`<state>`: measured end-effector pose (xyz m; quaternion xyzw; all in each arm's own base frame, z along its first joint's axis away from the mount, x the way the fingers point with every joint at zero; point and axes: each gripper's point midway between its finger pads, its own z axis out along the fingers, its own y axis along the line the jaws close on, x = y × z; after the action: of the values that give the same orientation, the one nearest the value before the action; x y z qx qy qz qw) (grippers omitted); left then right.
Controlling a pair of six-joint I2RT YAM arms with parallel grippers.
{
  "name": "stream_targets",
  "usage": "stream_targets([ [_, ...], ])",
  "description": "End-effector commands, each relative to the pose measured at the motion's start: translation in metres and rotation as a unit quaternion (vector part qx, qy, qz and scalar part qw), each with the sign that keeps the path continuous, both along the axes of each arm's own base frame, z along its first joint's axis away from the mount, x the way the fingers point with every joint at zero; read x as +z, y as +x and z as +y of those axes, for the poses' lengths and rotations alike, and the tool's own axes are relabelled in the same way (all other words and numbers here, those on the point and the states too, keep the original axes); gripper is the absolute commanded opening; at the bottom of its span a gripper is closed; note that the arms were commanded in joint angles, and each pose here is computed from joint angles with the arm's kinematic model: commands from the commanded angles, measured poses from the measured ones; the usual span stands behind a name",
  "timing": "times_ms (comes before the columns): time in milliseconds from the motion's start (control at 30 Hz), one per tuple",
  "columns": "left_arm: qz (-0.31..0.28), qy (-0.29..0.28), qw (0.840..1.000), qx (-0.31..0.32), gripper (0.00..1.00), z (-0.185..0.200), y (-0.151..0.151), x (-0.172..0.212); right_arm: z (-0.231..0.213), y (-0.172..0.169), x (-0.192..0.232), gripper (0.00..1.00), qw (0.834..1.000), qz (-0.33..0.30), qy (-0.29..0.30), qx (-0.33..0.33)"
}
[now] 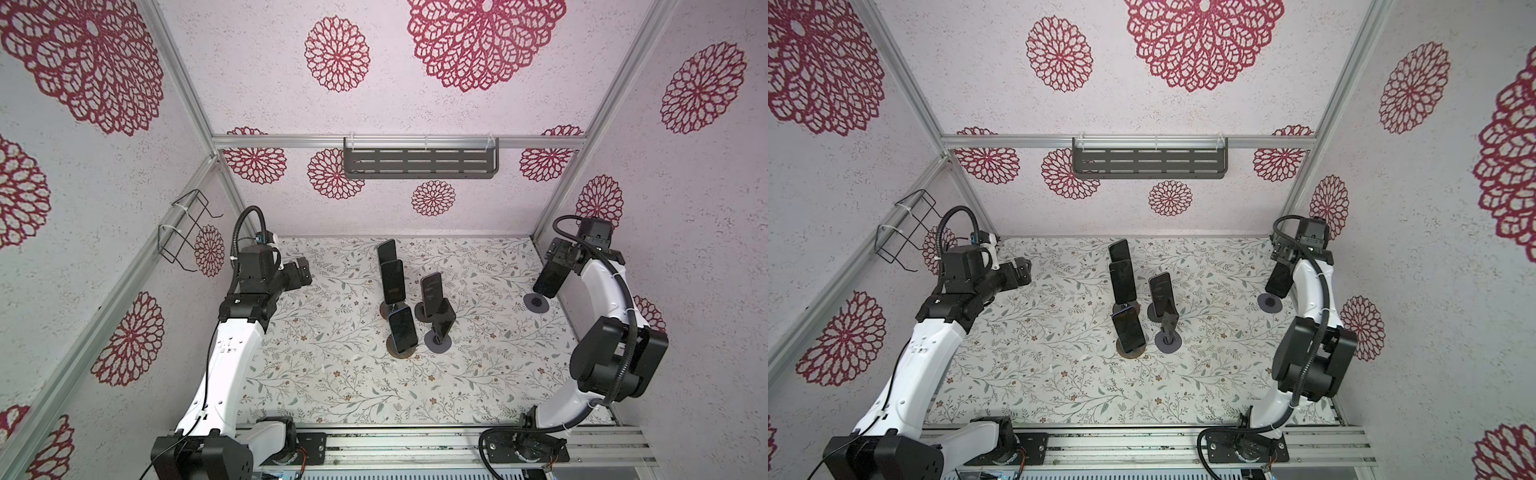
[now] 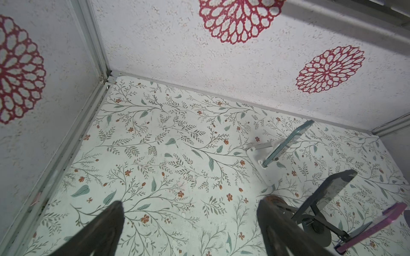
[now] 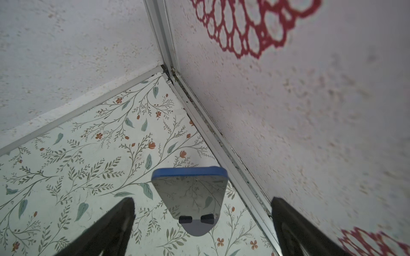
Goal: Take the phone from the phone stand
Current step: 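Lower the right gripper onto the blue-edged phone while the left arm rises, then close the right gripper on the top edge of the blue-edged phone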
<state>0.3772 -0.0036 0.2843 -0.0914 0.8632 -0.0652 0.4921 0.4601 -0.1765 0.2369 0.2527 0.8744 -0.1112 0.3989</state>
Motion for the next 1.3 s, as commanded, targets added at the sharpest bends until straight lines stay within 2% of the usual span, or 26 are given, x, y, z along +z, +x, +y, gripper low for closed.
stream_targets([
  [0, -0.030, -0.012, 0.999, -0.002, 0.97, 0.000, -0.003, 0.017, 0.004, 0.007, 0.010, 0.99, 1.000, -0.002, 0.004, 0.008],
  [467, -0.033, -0.024, 0.999, -0.007, 0.97, -0.001, -0.002, 0.018, 0.004, 0.042, -0.023, 0.99, 0.999, 0.009, 0.020, 0.035],
  [667, -0.031, -0.031, 0.999, -0.004, 0.97, 0.003, 0.000, 0.015, -0.003, 0.044, -0.030, 0.98, 0.999, 0.018, 0.008, 0.025],
  [900, -0.030, -0.039, 0.999, -0.002, 0.97, 0.005, 0.001, 0.014, -0.007, 0.041, -0.034, 0.92, 1.000, 0.025, -0.001, 0.015],
  [1267, -0.030, -0.045, 0.999, 0.003, 0.97, 0.010, 0.001, 0.014, -0.008, 0.035, -0.034, 0.77, 1.000, 0.028, -0.002, 0.004],
])
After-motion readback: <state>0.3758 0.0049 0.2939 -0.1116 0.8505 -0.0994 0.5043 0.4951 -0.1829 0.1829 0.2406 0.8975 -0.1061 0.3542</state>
